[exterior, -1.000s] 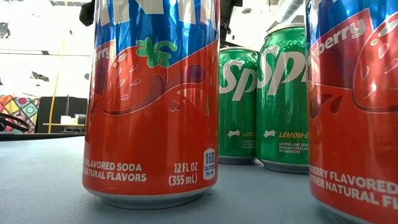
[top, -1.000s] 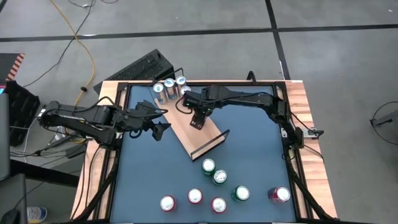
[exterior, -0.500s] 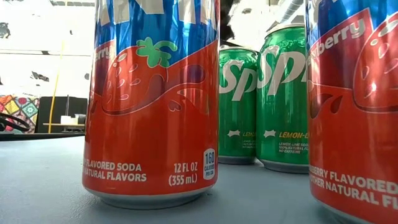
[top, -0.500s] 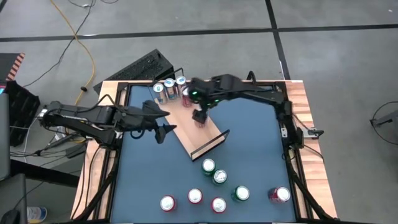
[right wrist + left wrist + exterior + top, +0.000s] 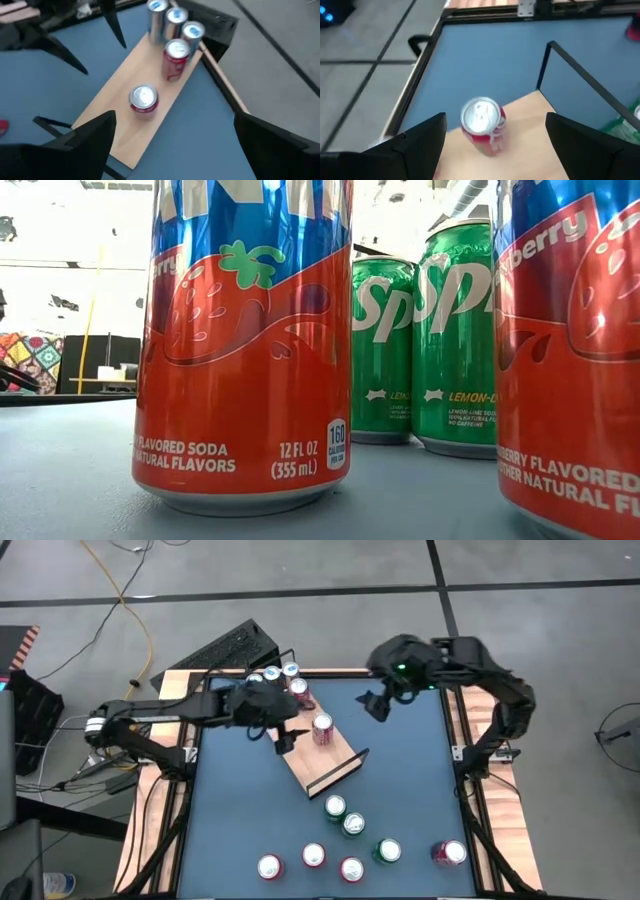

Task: Place canned beverage on shelf
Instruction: Put the left red white soda can on the shelf aligned with the other red white soda can

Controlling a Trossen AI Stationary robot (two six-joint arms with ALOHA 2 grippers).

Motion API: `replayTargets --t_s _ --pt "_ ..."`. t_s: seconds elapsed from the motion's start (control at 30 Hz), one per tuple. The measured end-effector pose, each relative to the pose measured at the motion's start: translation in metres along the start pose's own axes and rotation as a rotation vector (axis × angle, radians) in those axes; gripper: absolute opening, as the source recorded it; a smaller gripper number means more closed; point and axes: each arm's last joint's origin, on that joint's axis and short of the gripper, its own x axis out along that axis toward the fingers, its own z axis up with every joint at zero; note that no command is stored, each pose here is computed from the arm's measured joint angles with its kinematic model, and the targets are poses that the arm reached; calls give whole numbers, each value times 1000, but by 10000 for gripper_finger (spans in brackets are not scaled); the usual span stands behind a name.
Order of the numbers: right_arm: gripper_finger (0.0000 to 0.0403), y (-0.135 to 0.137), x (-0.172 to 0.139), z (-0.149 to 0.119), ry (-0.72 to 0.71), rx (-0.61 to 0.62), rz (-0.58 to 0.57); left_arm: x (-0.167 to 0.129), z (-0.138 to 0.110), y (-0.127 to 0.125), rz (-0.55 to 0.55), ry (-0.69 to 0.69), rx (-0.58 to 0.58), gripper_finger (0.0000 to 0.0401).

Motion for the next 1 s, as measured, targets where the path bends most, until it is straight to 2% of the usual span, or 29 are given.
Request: replayTargets --t_s 0.17,0.33,0.57,0.73,1.0 --pt "388 -2 -20 -7 -26 11 -32 30 18 9 -55 18 110 328" --pt "388 -1 -23 -15 24 6 -45 67 26 15 -89 50 197 328" --pt "388 7 -26 -19 45 -20 -30 110 20 28 -95 216 194 328" --pt "388 10 -27 -20 42 -32 -31 121 12 27 -127 308 225 328" --pt "388 9 -27 -20 43 -60 -34 119 6 27 -155 375 287 328"
